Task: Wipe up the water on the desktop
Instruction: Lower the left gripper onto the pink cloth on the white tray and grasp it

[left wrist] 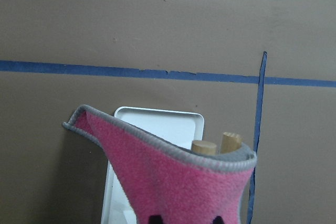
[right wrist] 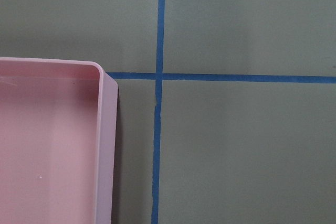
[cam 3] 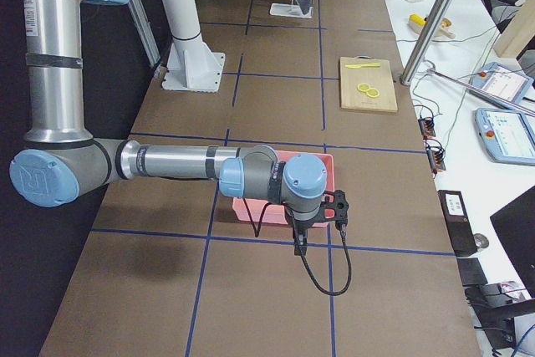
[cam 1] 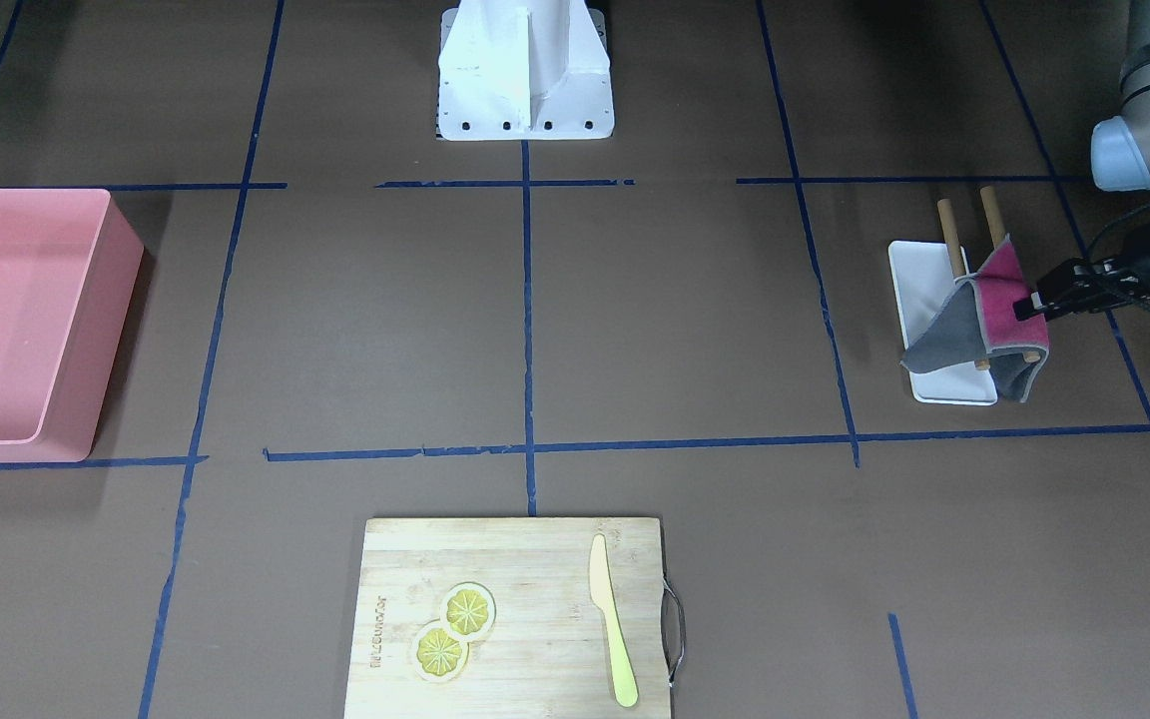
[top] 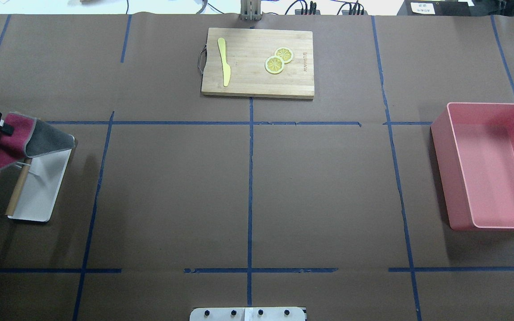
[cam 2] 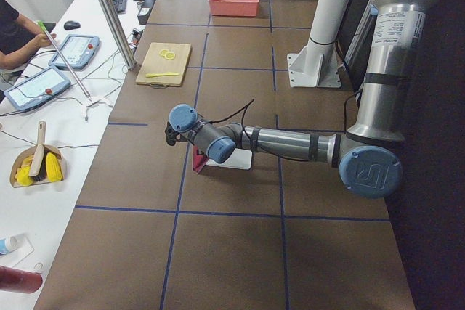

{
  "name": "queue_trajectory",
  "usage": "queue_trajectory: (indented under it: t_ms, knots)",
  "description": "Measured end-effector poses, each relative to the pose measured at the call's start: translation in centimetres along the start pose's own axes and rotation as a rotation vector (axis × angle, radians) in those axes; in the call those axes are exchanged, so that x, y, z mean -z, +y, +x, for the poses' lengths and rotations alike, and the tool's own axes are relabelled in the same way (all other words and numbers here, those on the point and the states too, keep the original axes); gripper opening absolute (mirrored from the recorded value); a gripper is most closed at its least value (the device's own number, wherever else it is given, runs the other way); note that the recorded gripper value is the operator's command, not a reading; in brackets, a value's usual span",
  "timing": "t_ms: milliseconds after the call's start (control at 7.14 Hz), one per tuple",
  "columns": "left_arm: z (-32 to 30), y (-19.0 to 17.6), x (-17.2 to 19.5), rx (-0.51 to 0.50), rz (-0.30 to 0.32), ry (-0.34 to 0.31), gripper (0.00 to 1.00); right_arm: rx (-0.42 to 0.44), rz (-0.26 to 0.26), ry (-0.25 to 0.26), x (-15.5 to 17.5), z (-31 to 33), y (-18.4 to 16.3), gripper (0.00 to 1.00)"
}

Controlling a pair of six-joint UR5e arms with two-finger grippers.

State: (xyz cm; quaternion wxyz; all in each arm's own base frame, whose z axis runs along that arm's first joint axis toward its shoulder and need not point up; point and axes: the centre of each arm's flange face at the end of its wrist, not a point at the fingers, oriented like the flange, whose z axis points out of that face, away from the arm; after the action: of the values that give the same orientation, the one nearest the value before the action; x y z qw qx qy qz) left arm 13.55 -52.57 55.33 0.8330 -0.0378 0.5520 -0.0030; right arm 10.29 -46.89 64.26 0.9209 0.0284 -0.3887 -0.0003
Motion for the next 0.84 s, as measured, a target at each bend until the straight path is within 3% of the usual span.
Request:
queue_trajectory:
  t_ms: [700,840]
  knots:
    - [0.18,0.43,0.47,-0.003,0.005,0.004,0.37,0.000,0.001,0.000,0.03,-0.01,-0.03,1.00]
    - [0.25,0.46,0.56,-0.003,0.006,0.005,0.32,0.001,0.001,0.000,0.06,-0.05,-0.04,1.00]
